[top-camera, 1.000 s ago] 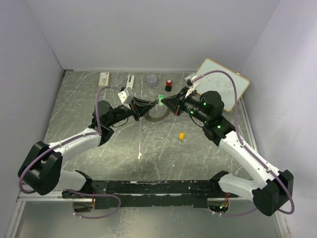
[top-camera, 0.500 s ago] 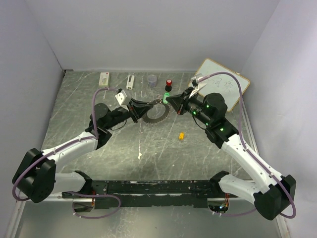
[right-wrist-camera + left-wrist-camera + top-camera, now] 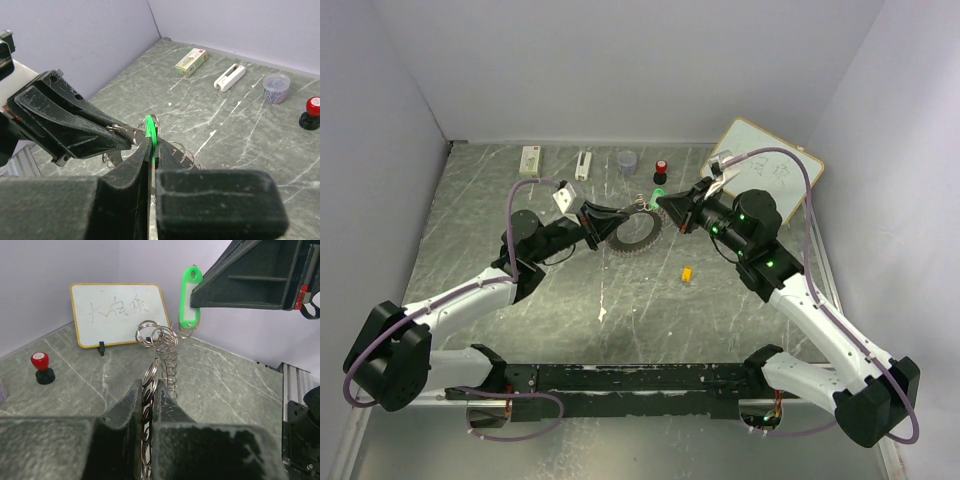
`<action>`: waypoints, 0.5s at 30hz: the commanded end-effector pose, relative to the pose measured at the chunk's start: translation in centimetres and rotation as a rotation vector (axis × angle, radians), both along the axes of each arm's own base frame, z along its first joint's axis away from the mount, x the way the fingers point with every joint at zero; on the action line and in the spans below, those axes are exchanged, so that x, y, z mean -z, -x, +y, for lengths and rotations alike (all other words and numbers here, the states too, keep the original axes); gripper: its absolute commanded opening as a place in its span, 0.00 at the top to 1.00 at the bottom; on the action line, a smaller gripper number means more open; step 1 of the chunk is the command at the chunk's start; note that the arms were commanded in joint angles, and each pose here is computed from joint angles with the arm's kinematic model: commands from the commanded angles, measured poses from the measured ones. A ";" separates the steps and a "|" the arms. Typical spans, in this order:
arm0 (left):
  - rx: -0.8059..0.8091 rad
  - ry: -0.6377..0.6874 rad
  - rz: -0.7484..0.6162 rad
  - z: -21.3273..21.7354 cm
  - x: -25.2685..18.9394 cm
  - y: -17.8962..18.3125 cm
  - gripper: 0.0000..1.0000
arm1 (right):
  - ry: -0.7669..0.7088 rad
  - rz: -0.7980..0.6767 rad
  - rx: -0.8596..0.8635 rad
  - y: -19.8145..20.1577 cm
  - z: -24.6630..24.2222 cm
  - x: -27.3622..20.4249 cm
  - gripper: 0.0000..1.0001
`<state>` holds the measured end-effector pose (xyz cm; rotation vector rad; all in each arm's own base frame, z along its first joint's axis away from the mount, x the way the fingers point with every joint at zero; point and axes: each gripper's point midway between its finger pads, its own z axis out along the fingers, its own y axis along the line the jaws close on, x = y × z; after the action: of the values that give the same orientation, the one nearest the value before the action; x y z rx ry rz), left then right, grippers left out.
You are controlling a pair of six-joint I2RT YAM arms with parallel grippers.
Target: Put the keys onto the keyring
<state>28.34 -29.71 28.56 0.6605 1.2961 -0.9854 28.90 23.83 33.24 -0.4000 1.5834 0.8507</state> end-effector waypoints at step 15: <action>-0.039 0.074 0.010 0.9 0.3 -0.1 0.93 | -0.061 -0.131 -0.003 -0.1 -0.4 -4.4 1.00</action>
<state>27.84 -29.61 27.99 0.6457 1.2888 -1.0103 28.44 24.06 33.68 -0.4214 1.5656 0.8720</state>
